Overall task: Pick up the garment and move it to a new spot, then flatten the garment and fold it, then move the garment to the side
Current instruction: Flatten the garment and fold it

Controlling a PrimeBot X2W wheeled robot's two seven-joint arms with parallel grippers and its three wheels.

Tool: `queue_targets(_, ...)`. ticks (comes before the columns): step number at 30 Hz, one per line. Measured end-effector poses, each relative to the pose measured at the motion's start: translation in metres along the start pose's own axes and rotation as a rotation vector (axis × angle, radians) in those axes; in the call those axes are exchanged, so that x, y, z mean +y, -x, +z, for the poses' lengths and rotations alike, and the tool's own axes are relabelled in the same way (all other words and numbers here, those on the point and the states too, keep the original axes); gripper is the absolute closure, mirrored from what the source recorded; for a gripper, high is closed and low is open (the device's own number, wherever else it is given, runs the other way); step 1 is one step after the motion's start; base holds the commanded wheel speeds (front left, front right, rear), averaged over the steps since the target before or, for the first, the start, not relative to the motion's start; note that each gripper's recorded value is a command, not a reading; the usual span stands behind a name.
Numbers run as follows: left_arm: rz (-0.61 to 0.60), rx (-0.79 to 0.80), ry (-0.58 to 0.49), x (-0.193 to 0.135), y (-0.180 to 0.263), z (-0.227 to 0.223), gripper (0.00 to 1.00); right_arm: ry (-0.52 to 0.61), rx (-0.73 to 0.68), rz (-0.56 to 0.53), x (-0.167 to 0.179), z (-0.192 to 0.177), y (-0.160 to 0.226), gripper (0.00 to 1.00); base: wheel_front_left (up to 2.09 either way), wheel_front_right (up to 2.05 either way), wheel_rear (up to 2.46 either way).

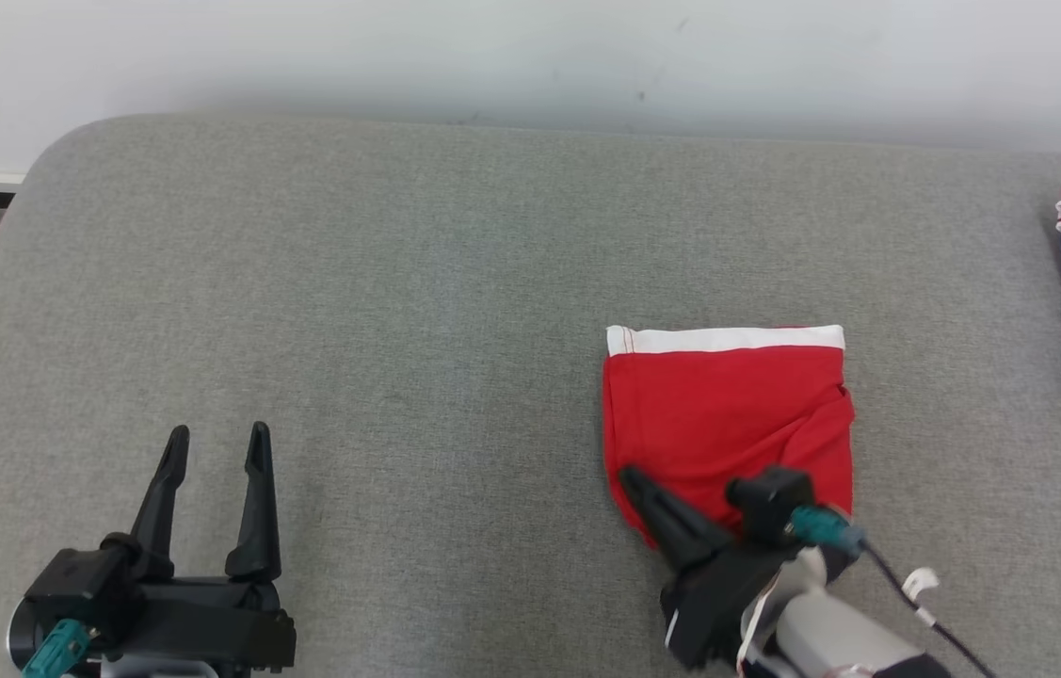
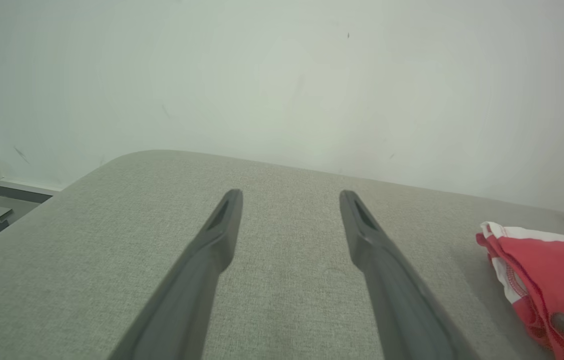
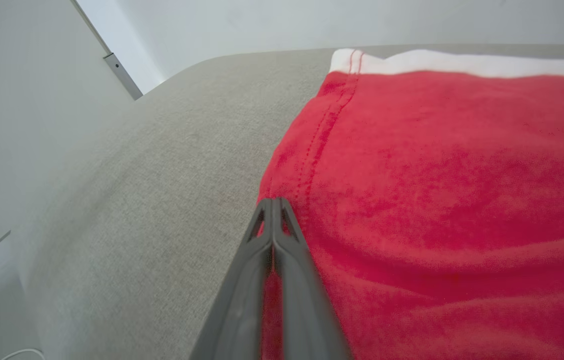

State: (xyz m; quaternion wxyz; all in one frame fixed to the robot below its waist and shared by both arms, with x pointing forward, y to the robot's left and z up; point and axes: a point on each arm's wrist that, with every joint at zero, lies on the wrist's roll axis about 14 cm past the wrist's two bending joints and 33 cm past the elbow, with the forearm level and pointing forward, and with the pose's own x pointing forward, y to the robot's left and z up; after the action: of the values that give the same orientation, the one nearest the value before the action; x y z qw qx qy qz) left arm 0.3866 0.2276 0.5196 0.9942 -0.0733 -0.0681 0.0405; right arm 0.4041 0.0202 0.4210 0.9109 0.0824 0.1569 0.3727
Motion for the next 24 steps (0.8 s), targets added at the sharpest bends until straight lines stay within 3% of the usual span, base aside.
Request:
queue_targets(5, -0.005, -0.003, -0.003, -0.002, -0.003, 0.0, 0.0, -0.009, -0.146, -0.075, -0.025, 0.047, 0.002, 1.0, 0.0, 0.0, 0.0)
queue_targets(10, -0.025, -0.007, -0.004, -0.008, -0.007, 0.0, 0.0, 0.026, -0.278, -0.199, -0.06, 0.08, 0.034, 1.0, 0.0, 0.0, 0.0)
queue_targets(15, -0.051, -0.01, -0.001, -0.017, -0.009, 0.0, 0.0, 0.087, -0.329, -0.304, -0.08, 0.088, 0.07, 1.0, 0.0, 0.0, 0.0)
queue_targets(24, -0.084, -0.031, -0.023, -0.028, -0.01, 0.008, 0.0, 0.101, -0.396, -0.479, -0.098, 0.088, 0.132, 1.0, 0.0, 0.0, 0.0)
